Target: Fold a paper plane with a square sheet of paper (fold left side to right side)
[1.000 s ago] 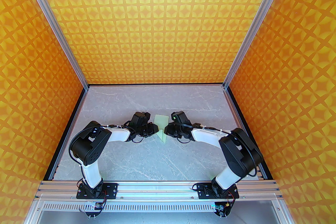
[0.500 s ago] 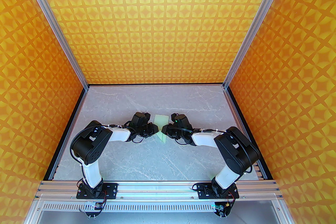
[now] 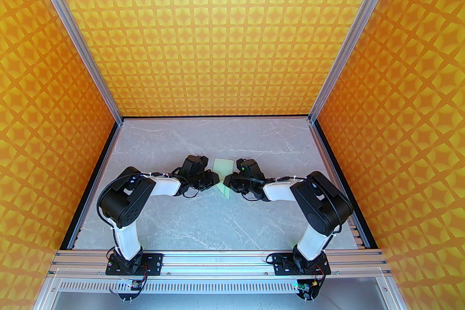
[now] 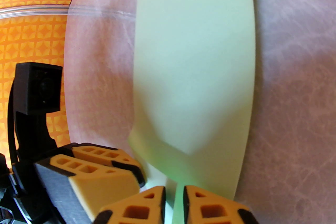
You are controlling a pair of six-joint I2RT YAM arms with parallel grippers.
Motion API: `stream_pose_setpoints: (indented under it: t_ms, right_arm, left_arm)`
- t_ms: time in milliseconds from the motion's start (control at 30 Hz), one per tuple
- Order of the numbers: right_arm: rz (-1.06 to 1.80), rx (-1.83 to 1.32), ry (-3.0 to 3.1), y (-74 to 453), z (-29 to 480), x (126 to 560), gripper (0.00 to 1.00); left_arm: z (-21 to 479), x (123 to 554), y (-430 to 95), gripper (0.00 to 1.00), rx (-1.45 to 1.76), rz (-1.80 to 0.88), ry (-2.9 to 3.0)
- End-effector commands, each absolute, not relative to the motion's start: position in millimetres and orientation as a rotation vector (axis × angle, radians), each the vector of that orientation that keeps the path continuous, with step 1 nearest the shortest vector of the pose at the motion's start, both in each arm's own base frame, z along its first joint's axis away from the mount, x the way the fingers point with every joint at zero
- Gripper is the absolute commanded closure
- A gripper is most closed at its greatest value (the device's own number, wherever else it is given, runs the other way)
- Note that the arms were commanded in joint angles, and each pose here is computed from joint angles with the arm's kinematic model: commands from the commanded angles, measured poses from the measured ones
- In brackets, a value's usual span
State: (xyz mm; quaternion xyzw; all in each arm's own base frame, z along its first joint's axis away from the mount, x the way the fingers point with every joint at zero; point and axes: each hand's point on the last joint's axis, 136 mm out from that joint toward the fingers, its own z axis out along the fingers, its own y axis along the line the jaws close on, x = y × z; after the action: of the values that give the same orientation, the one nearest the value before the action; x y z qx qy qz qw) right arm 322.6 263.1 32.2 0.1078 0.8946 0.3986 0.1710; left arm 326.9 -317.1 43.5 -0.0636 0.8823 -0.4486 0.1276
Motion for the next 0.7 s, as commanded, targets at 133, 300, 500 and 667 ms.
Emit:
stream_pose_setpoints:
  t_ms: [133, 300, 500, 667]
  right_arm:
    - [1.172, 0.304, 2.506, 265, 40, 331, 0.9]
    - [1.163, 0.305, 2.516, 263, 39, 332, 1.0]
    - [1.124, 0.293, 2.535, 255, 39, 332, 1.0]
    - [1.102, 0.277, 2.547, 251, 40, 332, 1.0]
  left_arm:
    - [48, 330, -322, 0.81, -0.17, -1.345, 2.551]
    - [50, 329, -323, 0.8, -0.165, -1.351, 2.548]
    - [54, 327, -323, 0.79, -0.154, -1.355, 2.545]
    - [53, 324, -325, 0.79, -0.143, -1.359, 2.552]
